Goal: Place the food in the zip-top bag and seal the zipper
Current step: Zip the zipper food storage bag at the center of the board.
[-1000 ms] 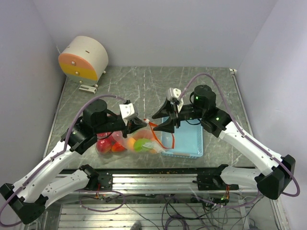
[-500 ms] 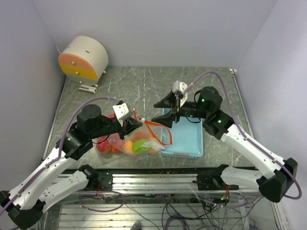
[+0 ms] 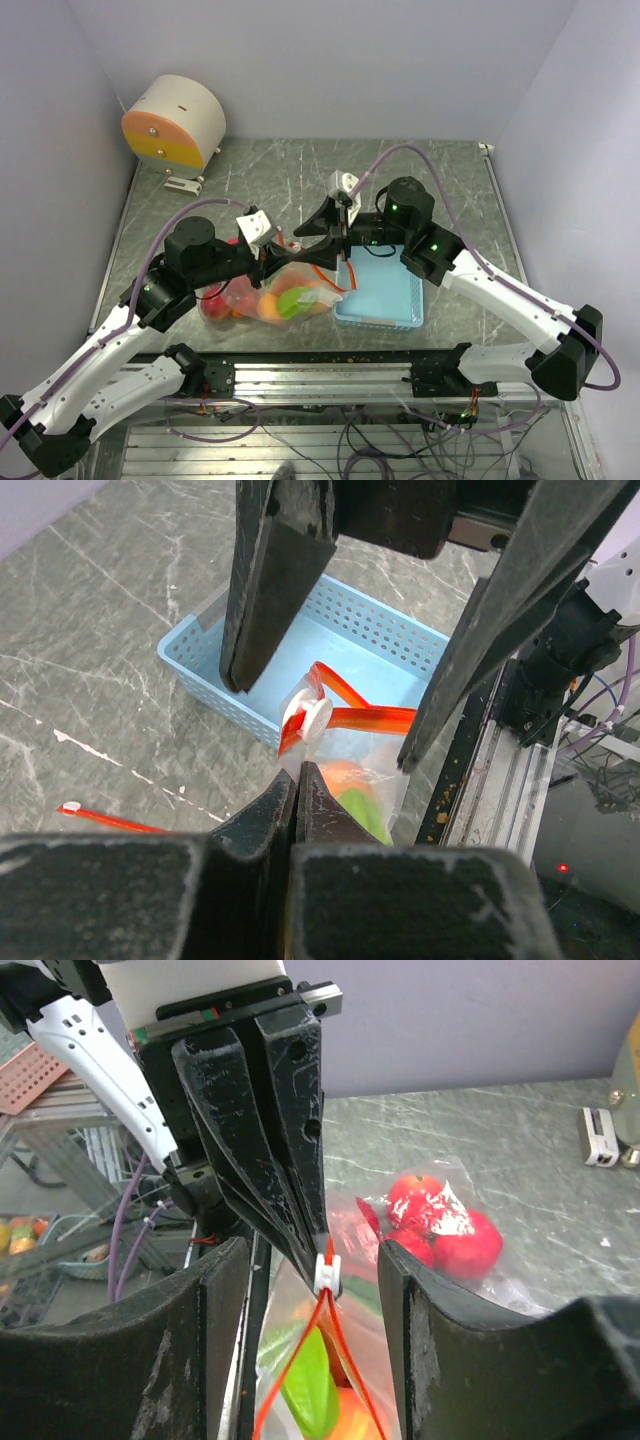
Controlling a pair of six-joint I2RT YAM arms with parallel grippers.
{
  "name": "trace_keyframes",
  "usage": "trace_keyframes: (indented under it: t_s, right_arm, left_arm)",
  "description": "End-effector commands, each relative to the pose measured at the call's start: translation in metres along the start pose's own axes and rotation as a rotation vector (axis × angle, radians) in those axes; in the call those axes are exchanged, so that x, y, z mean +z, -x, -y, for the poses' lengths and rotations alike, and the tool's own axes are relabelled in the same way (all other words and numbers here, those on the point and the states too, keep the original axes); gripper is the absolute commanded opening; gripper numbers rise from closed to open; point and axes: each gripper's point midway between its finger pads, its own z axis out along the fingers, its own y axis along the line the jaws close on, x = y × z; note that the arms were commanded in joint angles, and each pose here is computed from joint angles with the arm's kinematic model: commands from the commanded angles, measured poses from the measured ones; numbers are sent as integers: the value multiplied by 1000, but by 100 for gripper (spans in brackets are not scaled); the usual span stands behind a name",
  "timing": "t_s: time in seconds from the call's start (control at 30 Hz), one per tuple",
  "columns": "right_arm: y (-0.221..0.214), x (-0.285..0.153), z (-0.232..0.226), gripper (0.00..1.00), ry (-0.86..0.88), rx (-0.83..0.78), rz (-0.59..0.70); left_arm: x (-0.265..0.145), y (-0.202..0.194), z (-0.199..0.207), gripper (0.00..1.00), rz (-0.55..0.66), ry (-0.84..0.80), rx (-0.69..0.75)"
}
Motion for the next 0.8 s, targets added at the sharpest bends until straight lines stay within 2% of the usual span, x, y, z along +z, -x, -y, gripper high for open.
trace_keyframes:
  t_s: [0.0, 0.17, 0.37, 0.47, 0.53, 0.57, 0.63, 0.77]
  right_arm:
    - [3, 10, 3, 52, -14, 2, -15]
    - [-5, 16, 7, 42, -22, 27, -41]
    - [-11, 13, 12, 37, -61, 34, -61]
    - [-12, 12, 10, 28, -57, 40, -64]
    - [-13, 12, 9, 14, -54, 44, -70]
    - [-14, 12, 10, 11, -55, 48, -74]
    - [-14, 12, 9, 10, -52, 53, -75]
    - [-7, 13, 8, 20, -44, 54, -51]
  left_arm:
    - [0, 12, -4, 7, 40, 22, 4]
    - [-2, 10, -3, 7, 38, 22, 7]
    - [-6, 10, -3, 7, 43, 31, 11]
    - [-6, 9, -4, 7, 40, 33, 10]
    - [-6, 9, -4, 7, 41, 33, 9]
    - [-6, 8, -3, 7, 40, 32, 9]
    - [-6, 7, -3, 7, 39, 30, 8]
    - [-7, 7, -3, 7, 38, 32, 8]
